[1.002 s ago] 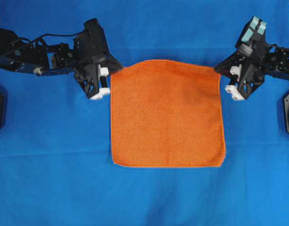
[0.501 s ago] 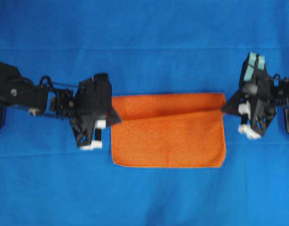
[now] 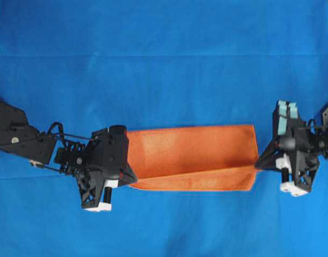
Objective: Fold the orange towel.
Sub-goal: 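Pull both held corners toward the near edge, folding towel in half, then release corners and move both grippers to the folded edge corners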
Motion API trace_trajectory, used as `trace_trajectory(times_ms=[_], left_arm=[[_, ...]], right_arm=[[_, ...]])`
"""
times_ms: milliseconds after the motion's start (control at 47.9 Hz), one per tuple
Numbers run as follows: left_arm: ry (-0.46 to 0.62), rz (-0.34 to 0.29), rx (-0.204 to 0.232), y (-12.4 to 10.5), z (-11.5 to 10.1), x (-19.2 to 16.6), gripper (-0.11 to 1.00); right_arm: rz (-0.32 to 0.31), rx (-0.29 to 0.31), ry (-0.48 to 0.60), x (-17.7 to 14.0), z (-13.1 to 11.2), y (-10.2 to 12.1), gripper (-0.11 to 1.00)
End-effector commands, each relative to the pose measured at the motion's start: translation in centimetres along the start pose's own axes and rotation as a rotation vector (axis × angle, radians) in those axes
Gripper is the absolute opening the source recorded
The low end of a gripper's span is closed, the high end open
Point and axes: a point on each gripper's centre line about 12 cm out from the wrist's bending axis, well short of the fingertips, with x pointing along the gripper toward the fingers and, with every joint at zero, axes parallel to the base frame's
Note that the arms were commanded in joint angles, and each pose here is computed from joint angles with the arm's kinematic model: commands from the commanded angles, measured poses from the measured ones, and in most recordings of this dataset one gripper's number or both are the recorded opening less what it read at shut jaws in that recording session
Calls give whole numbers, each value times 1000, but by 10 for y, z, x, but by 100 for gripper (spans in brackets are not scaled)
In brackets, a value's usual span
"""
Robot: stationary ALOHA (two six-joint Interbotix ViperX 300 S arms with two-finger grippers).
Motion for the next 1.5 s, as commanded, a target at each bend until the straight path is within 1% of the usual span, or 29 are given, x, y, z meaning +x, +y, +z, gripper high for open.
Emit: trace_trajectory(times_ms=[0,167,459,522,585,626,647,668,710,773,856,898,940,1002,1065,1128,1211,1336,1399,1483], left_arm=[[-8,-13,8,-7,4,-3,3],[19,-5,16,-5,-1,1,3],[35,5,11,-1,-4,8,3],[32,5,9,-1,-3,8,5],[31,7,7,0,-3,8,11],[29,9,5,1,-2,8,16],[29,10,4,2,-2,8,21],[28,9,4,2,-1,8,25],[24,11,3,2,0,8,35],[17,14,1,4,3,6,48],[-3,22,-7,10,10,0,61],[-12,27,-12,13,12,-3,65],[-23,33,-16,16,15,-7,65],[-40,46,-30,24,20,-15,64],[-54,60,-32,31,24,-22,64],[-57,76,-30,39,24,-24,64],[-58,100,-14,50,24,-26,64],[-63,121,7,61,27,-28,64],[-62,127,11,63,27,-27,64],[-64,135,4,68,26,-27,64]], right_arm=[[21,-12,-7,3,6,10,1],[7,-15,19,12,6,11,1],[-13,-10,50,23,5,10,1],[-16,-10,54,25,6,11,1],[-16,-10,55,25,7,11,2],[-18,-9,56,25,6,11,2],[-16,-10,55,25,6,11,2],[-15,-9,54,25,7,11,4],[-15,-9,52,24,7,11,14],[-8,-12,44,22,9,13,35],[6,-29,18,16,13,15,58],[14,-41,2,12,16,17,65],[25,-54,-20,5,19,18,64],[26,-67,-44,-2,23,17,58],[18,-68,-70,-8,27,12,59],[-11,-53,-95,-12,31,0,59],[-58,-23,-117,-15,37,-17,59],[-126,3,-118,-17,42,-37,59],[-148,8,-111,-16,42,-43,59],[-168,8,-102,-14,43,-49,59]])
